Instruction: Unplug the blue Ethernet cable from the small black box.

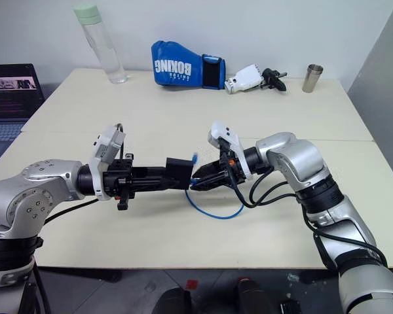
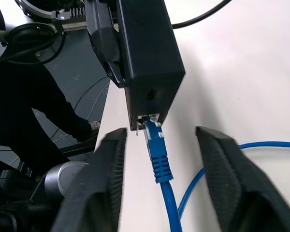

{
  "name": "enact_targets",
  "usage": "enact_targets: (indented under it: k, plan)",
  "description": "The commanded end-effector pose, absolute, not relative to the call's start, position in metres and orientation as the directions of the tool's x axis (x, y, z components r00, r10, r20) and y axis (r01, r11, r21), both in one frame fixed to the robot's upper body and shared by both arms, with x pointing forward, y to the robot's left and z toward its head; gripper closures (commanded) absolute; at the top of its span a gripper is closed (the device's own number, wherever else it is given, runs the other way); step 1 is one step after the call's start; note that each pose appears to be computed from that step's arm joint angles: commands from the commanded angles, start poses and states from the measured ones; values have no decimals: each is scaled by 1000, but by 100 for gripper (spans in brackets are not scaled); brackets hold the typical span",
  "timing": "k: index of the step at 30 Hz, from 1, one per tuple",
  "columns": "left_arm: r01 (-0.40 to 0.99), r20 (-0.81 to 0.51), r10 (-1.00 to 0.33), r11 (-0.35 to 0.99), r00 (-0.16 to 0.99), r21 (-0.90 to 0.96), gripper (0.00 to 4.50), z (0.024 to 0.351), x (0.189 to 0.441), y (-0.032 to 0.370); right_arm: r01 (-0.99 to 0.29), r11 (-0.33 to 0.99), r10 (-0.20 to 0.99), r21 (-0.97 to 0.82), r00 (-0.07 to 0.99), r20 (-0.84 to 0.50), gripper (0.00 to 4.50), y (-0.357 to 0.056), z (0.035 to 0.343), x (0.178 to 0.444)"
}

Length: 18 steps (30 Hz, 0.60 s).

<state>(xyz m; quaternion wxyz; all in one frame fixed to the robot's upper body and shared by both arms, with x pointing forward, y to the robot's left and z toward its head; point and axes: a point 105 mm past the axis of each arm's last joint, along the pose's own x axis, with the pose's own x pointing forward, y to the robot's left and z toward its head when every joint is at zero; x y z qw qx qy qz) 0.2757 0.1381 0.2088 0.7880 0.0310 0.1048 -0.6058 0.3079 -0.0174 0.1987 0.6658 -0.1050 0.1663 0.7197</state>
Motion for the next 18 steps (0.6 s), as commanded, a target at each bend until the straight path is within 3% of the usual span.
enact_targets:
  k: [1, 6, 18]
  plan:
    - [970, -209, -950, 241, 232, -18, 372, 217, 270, 137, -995, -91, 925, 44, -101, -365, 336, -16, 214, 307]
    - [974, -223, -950, 226, 218, -13, 372, 216, 268, 137, -993, -103, 922, 48, -114, -371, 449, -16, 215, 306]
    - [977, -239, -949, 213, 205, -7, 372, 211, 265, 136, -992, -110, 911, 65, -126, -393, 449, -18, 212, 306]
